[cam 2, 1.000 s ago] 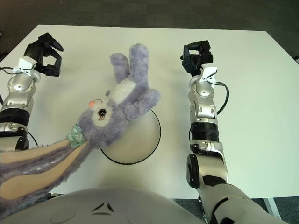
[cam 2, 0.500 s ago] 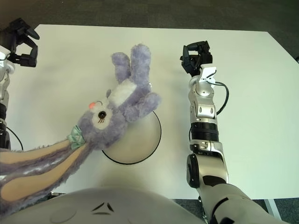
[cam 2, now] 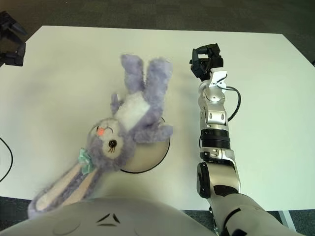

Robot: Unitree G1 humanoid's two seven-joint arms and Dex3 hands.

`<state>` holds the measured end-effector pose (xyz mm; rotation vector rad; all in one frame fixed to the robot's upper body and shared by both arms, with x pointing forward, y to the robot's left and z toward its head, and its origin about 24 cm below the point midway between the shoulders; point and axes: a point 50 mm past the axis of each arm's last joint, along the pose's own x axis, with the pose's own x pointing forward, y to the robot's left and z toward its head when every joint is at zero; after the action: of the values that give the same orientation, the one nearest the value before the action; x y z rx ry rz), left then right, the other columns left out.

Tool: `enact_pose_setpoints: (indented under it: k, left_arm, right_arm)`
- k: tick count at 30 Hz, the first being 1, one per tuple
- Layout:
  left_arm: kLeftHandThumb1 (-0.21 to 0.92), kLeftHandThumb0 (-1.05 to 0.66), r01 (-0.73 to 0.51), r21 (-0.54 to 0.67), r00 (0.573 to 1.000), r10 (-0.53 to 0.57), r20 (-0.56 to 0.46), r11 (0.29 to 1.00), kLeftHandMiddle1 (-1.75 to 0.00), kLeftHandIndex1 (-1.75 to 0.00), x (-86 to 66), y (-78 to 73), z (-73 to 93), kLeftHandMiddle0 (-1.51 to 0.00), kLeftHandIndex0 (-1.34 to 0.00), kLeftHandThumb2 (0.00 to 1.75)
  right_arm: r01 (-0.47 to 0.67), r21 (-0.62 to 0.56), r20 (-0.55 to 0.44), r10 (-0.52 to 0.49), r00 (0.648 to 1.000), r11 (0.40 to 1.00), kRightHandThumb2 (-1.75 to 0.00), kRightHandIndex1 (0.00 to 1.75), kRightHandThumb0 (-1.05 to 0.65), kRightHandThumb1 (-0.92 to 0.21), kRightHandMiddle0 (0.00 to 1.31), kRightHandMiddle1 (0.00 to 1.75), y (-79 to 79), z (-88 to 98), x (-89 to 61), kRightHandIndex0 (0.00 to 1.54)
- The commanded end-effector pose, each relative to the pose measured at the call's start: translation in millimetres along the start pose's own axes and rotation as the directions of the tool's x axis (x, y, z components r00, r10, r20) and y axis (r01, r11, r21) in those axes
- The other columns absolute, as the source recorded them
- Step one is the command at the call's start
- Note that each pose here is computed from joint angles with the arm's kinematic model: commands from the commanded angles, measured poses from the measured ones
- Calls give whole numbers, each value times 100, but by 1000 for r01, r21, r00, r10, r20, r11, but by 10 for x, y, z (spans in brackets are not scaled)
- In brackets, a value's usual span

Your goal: Put the doll into the plate.

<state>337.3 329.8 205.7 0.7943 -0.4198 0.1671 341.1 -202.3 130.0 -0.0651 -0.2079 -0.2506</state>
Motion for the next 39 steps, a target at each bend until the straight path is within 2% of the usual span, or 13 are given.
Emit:
enact_pose_setpoints:
  k: [1, 20, 30, 39]
  left_arm:
    - [28, -1, -10, 26, 1000, 9, 19, 1000, -175, -175, 32, 58, 47, -53, -51, 137]
    - [27, -1, -10, 27, 1000, 9, 22, 1000, -175, -175, 32, 54, 56, -53, -52, 137]
    - [27, -1, -10, 27, 1000, 9, 26, 1000, -175, -175, 26, 46, 59, -53, -52, 137]
    - [27, -1, -10, 28, 999, 9, 31, 1000, -175, -175, 14, 45, 67, -53, -52, 137]
  right_arm:
    - [12, -13, -5, -12, 1000, 1000, -60, 140, -36, -85, 23, 174, -29, 0, -3, 39]
    - [18, -22, -12, -18, 1000, 1000, -59, 133, -36, -86, 23, 174, -41, -5, -26, 34]
    - [5, -11, -24, -5, 1000, 1000, -57, 142, -35, -87, 23, 174, -41, -41, -16, 45]
    - [0, -6, -18, 0, 1000, 1000, -57, 146, -36, -87, 24, 173, -40, -46, -33, 48]
